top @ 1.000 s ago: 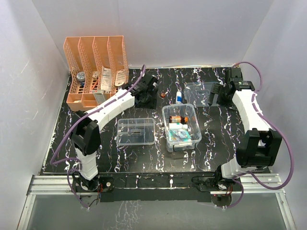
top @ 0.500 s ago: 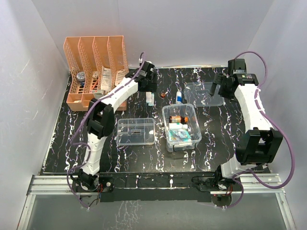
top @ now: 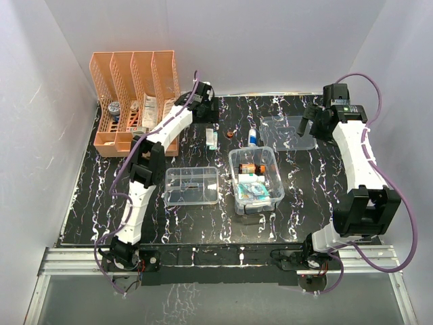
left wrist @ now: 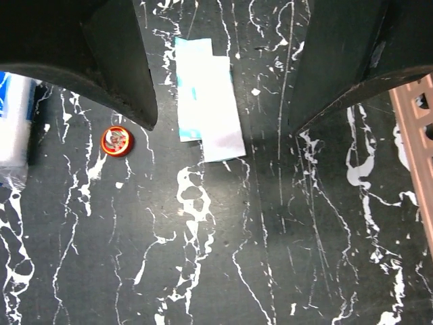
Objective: Organize the medicine kit
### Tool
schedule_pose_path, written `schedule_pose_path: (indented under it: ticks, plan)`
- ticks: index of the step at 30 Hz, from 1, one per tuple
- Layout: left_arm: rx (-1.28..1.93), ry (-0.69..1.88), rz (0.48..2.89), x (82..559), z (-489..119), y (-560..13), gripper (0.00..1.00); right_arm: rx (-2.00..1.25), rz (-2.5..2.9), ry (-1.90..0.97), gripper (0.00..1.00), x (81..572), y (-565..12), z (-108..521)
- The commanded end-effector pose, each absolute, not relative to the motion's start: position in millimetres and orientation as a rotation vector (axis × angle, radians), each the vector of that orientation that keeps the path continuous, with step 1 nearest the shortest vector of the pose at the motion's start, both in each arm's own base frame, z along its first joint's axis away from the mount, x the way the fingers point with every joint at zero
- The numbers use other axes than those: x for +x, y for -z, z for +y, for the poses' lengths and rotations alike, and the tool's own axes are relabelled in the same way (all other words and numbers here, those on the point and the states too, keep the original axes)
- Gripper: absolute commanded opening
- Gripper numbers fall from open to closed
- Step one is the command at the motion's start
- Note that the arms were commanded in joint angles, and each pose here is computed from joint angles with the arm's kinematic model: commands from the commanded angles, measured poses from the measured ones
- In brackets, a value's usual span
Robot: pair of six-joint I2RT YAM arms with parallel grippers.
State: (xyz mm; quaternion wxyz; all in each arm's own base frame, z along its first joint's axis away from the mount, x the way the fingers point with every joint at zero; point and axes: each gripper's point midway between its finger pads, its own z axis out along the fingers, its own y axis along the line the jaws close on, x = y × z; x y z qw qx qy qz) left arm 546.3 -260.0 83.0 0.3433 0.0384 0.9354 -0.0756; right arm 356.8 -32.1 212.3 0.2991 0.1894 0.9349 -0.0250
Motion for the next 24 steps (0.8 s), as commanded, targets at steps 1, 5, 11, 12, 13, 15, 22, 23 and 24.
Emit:
schedule_pose_path:
  ticks: [1, 5, 11, 12, 13, 15, 22, 23, 24]
  plan:
    - [0.078, 0.226, 2.468, 538, -266, -81, 0.77, 0.532, 2.412, 0.082, 0.98, 361, -231, -39]
    - [0.04, 0.196, 2.55, 522, -259, -58, 0.76, 0.527, 2.429, 0.084, 0.98, 362, -226, -38]
    - [0.013, 0.174, 2.613, 511, -255, -37, 0.75, 0.522, 2.444, 0.078, 0.98, 366, -221, -37]
    - [0.012, 0.173, 2.617, 510, -255, -34, 0.75, 0.52, 2.445, 0.079, 0.98, 366, -221, -37]
    - [0.013, 0.175, 2.619, 510, -256, -33, 0.75, 0.52, 2.447, 0.079, 0.98, 367, -220, -37]
    - [0.016, 0.183, 2.624, 510, -259, -30, 0.75, 0.519, 2.45, 0.08, 0.98, 366, -219, -37]
    - [0.046, 0.212, 2.662, 498, -270, -21, 0.74, 0.516, 2.455, 0.093, 0.98, 364, -217, -39]
    - [0.053, 0.215, 2.669, 496, -272, -20, 0.74, 0.515, 2.455, 0.094, 0.98, 364, -217, -39]
    - [0.058, 0.218, 2.678, 493, -273, -19, 0.74, 0.513, 2.457, 0.095, 0.98, 364, -217, -39]
